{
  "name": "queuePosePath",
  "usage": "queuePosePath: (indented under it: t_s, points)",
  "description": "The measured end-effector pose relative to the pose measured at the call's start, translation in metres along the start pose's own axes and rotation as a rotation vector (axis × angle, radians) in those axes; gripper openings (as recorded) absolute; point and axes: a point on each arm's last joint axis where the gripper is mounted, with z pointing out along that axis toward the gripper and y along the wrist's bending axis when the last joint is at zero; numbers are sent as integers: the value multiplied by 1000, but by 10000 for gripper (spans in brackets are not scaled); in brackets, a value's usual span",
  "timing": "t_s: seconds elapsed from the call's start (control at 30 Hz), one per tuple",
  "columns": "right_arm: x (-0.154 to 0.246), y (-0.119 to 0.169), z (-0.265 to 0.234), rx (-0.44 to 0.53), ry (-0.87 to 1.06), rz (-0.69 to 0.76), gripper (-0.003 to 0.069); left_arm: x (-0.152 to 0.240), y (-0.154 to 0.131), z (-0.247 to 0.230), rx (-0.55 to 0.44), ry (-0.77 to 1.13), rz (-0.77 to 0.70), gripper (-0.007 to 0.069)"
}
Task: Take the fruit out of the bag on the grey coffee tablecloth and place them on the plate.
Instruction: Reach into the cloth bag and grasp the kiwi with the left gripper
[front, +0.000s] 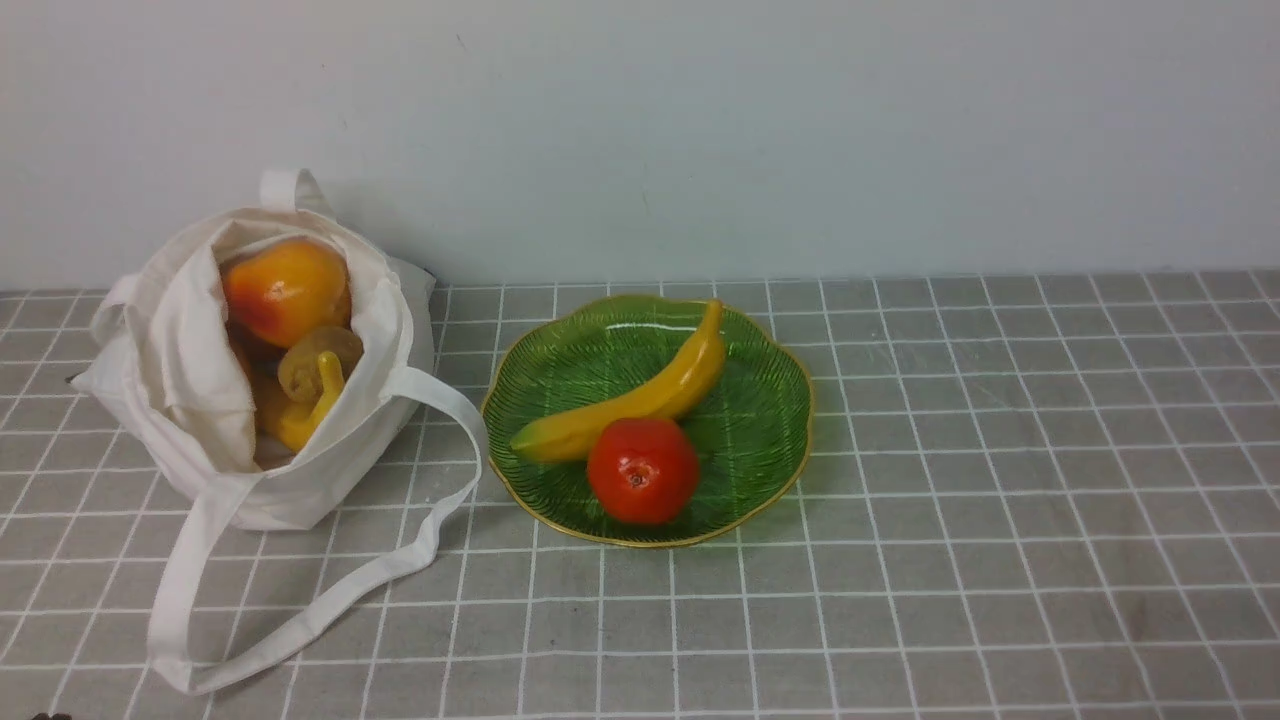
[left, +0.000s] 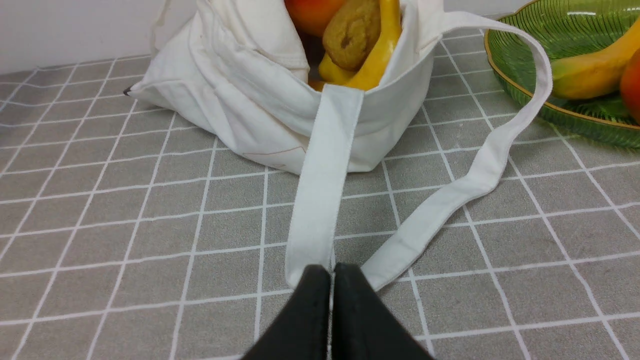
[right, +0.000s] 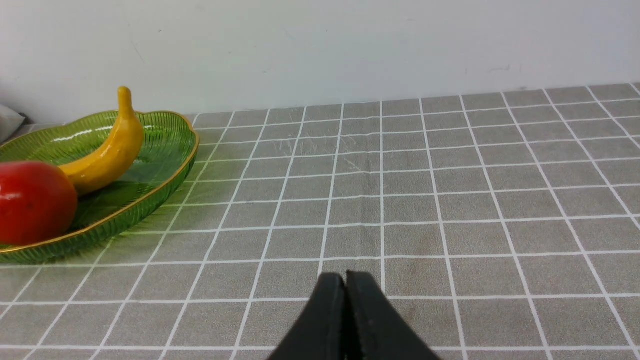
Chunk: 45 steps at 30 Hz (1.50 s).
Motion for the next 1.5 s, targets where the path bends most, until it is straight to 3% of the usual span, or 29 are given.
queuePosePath:
  t_s: [0.97,1.17,1.27,1.4,1.5]
  points:
    - [0,0,0,0,0,0,-12,0,0,0,0,0,1,-8]
    - [0,0,0,0,0,0,-12,-5,4,0,-44,-60,136,-8]
    - [0,0,0,0,0,0,-12,-13,3,-1,-38,-147,80,-8]
    - [0,0,0,0,0,0,-12,-31,1,-5,20,-347,-196,-8]
    - [0,0,0,0,0,0,-12,-37,1,-8,46,-417,-287,-8]
